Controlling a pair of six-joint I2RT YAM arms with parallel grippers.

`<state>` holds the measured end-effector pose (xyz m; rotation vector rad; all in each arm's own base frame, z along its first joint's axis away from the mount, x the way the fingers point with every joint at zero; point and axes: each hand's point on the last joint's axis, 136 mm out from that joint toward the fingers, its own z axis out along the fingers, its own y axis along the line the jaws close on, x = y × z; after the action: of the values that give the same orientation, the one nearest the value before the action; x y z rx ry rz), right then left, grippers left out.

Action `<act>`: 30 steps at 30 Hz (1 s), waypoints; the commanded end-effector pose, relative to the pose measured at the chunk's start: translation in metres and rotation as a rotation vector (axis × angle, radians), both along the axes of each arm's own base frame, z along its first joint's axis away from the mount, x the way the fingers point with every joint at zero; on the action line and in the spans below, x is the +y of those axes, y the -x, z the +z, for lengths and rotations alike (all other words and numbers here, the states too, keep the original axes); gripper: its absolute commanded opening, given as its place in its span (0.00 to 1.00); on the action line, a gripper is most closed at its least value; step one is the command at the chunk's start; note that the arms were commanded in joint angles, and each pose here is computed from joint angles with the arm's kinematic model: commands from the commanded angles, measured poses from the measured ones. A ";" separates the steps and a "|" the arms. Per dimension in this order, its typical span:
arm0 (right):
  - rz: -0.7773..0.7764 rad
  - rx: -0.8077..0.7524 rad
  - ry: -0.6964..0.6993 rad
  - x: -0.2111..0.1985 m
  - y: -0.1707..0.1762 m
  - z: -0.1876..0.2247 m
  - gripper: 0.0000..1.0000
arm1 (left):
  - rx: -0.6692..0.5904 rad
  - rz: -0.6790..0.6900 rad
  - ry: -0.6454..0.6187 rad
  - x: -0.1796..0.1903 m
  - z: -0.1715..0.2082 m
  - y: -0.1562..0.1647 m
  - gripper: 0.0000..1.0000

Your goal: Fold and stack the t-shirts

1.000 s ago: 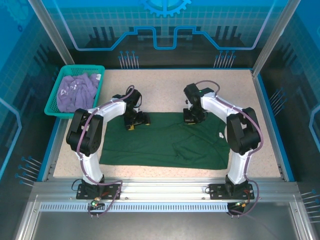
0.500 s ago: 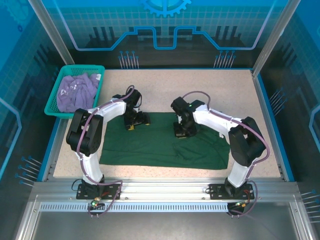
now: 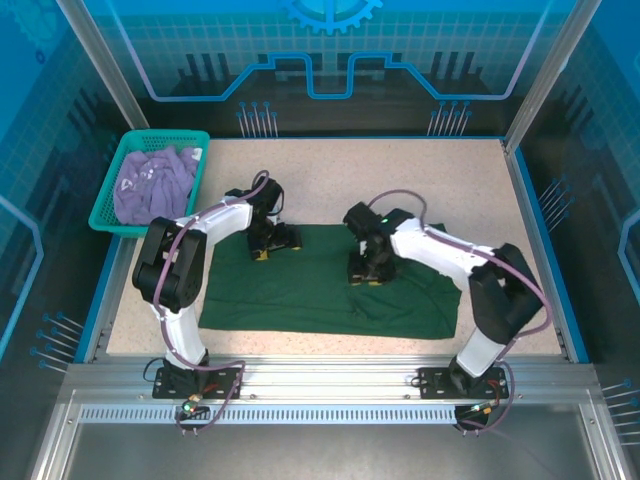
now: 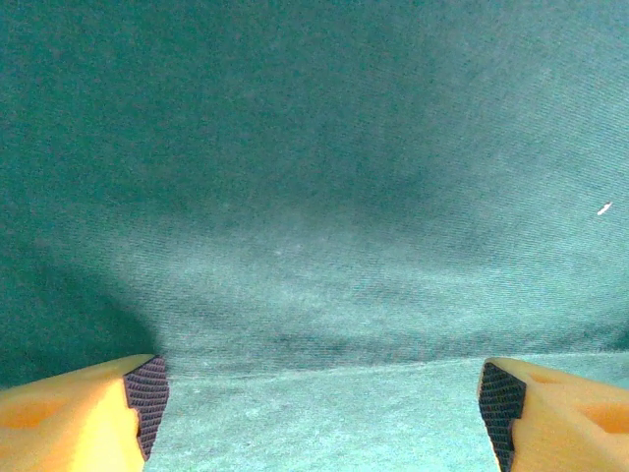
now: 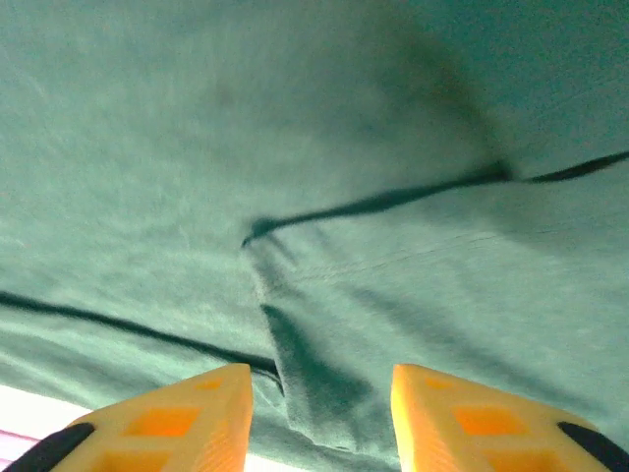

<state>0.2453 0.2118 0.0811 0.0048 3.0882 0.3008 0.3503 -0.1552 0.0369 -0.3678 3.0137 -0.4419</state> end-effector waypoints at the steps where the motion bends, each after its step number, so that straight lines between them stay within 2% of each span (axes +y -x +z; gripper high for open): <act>1: -0.111 -0.056 -0.021 -0.029 -0.015 0.022 0.53 | -0.085 -0.025 0.076 -0.021 0.036 -0.007 0.83; 5: -0.289 -0.074 -0.054 -0.074 -0.019 0.024 0.59 | -0.173 -0.063 0.257 -0.069 0.073 -0.007 0.78; 9: -0.452 -0.111 -0.046 -0.124 -0.013 0.026 0.64 | -0.184 -0.082 0.464 -0.128 0.095 0.002 0.70; 11: -0.520 -0.123 -0.042 -0.145 -0.007 0.028 0.67 | -0.164 -0.092 0.550 -0.160 0.097 0.008 0.68; 14: -0.567 -0.145 -0.039 -0.165 -0.002 0.027 0.69 | -0.120 -0.113 0.599 -0.192 0.088 0.016 0.62; 18: -0.555 -0.159 -0.059 -0.168 -0.001 0.030 0.69 | -0.061 0.006 0.666 -0.209 0.065 0.011 0.49; 20: -0.554 -0.148 -0.076 -0.165 0.002 0.031 0.67 | -0.069 0.044 0.651 -0.216 0.057 0.014 0.48; 25: -0.502 -0.164 -0.106 -0.153 0.011 0.031 0.66 | -0.143 0.021 0.535 -0.234 0.042 0.027 0.45; 30: -0.460 -0.210 -0.109 -0.151 0.019 0.033 0.66 | -0.161 0.058 0.455 -0.237 0.018 0.029 0.43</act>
<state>0.2312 0.0571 0.1114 0.6976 2.7499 0.4020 0.3051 -0.3960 0.0703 -0.3220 2.7541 -1.1921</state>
